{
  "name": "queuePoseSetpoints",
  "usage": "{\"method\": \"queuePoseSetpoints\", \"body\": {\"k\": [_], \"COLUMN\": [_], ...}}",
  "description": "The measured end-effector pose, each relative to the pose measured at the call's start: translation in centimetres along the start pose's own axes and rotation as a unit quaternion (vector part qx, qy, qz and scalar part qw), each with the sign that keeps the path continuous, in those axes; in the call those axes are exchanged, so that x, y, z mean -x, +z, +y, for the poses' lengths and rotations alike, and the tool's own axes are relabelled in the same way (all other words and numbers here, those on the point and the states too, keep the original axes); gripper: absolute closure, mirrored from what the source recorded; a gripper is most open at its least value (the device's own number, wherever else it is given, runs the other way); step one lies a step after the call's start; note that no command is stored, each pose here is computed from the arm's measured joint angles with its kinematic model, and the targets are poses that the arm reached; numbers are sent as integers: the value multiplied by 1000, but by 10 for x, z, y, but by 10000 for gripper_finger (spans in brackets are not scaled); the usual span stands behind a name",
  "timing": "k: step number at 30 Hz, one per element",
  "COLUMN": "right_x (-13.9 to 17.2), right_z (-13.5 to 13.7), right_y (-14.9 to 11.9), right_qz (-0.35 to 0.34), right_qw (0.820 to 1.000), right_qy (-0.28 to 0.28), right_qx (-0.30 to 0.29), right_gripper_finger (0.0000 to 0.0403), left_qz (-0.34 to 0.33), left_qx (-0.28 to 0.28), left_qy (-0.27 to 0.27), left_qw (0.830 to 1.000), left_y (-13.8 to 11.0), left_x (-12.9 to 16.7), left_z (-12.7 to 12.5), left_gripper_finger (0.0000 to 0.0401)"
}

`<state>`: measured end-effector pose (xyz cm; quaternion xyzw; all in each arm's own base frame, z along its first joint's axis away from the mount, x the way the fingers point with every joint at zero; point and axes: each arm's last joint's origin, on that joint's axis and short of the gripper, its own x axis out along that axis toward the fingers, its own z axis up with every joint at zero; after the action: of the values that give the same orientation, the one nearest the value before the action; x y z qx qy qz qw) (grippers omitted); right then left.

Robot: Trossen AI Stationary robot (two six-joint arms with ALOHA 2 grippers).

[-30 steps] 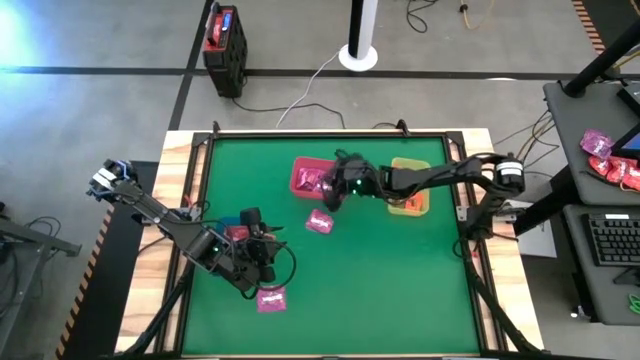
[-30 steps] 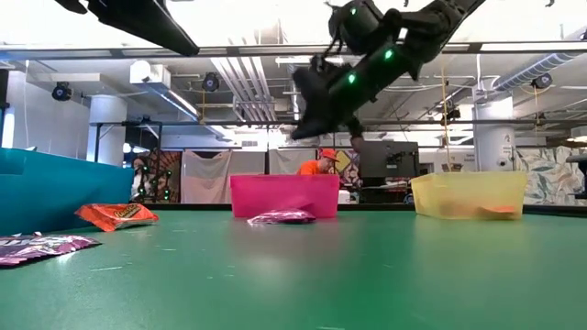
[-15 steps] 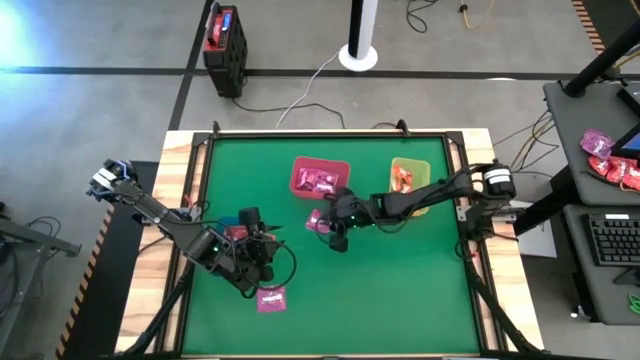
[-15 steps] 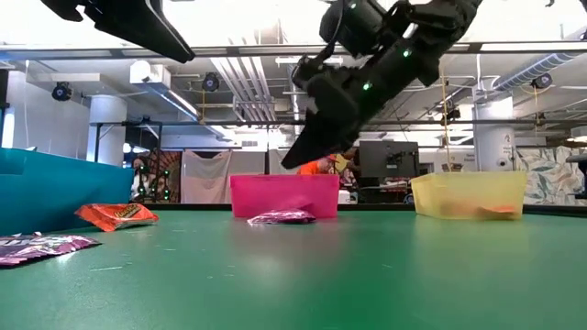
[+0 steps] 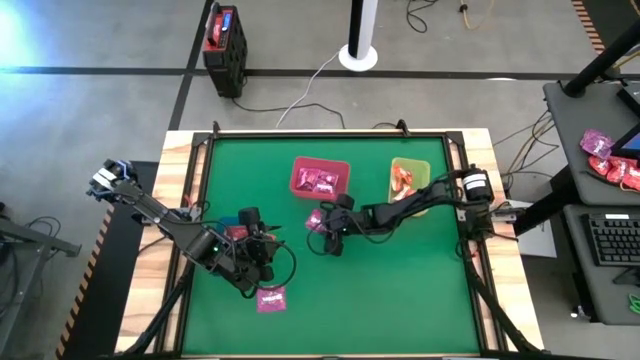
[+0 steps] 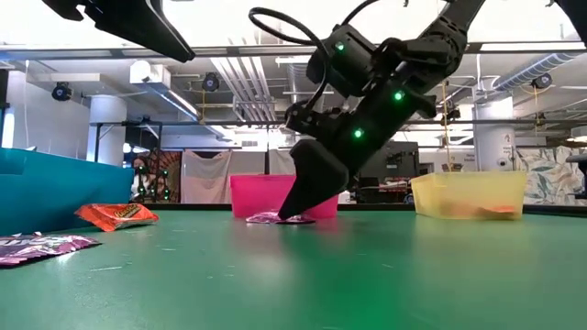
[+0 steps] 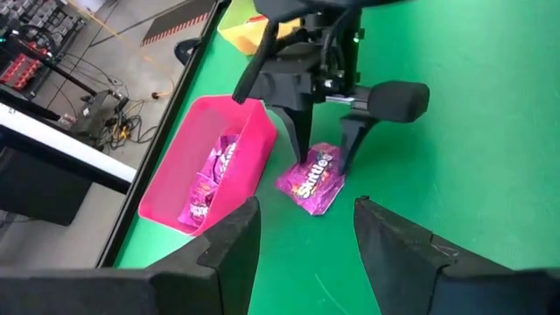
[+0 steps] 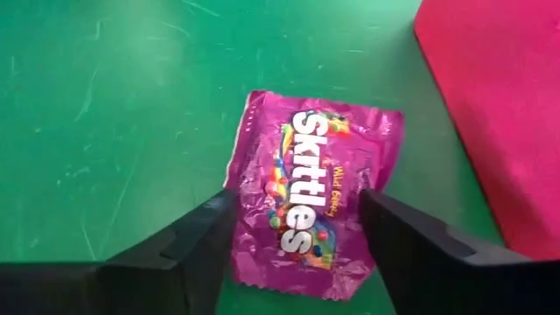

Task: Sort candy by brand, put in halloween buckets
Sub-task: Put the violet candy into the red bin

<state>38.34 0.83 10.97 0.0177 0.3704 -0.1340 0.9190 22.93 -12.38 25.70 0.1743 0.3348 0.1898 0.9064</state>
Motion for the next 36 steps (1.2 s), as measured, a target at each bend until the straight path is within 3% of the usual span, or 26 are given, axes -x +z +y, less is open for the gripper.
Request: {"method": "queuePoseSetpoints", "body": {"k": [4,7,18,22,27,32,36], "right_x": [-7,-11,-6,-2,14,48,73], "right_z": [1,2,6,7,10,8,-6], "right_y": [-5,-10,-7,-4,7,37,57], "right_qz": [7,14,10,5,-11,-79,-132], "right_qw": [1000,1000,1000,1000,999,995,991], "right_qy": [-2,-3,16,23,43,58,-2], "right_qx": [-12,-18,-6,-2,3,14,31], "right_gripper_finger": [140,146,286,320,327,327,333], "left_qz": [0,0,0,0,0,0,-1], "left_qx": [1,2,5,6,6,6,8], "left_qy": [0,0,0,0,0,0,0], "left_qw": [1000,1000,1000,1000,1000,1000,1000], "left_y": [0,0,0,0,0,0,0], "left_x": [0,0,0,0,0,0,0], "left_z": [0,0,0,0,0,0,0], "left_gripper_finger": [233,233,233,233,233,233,233]}}
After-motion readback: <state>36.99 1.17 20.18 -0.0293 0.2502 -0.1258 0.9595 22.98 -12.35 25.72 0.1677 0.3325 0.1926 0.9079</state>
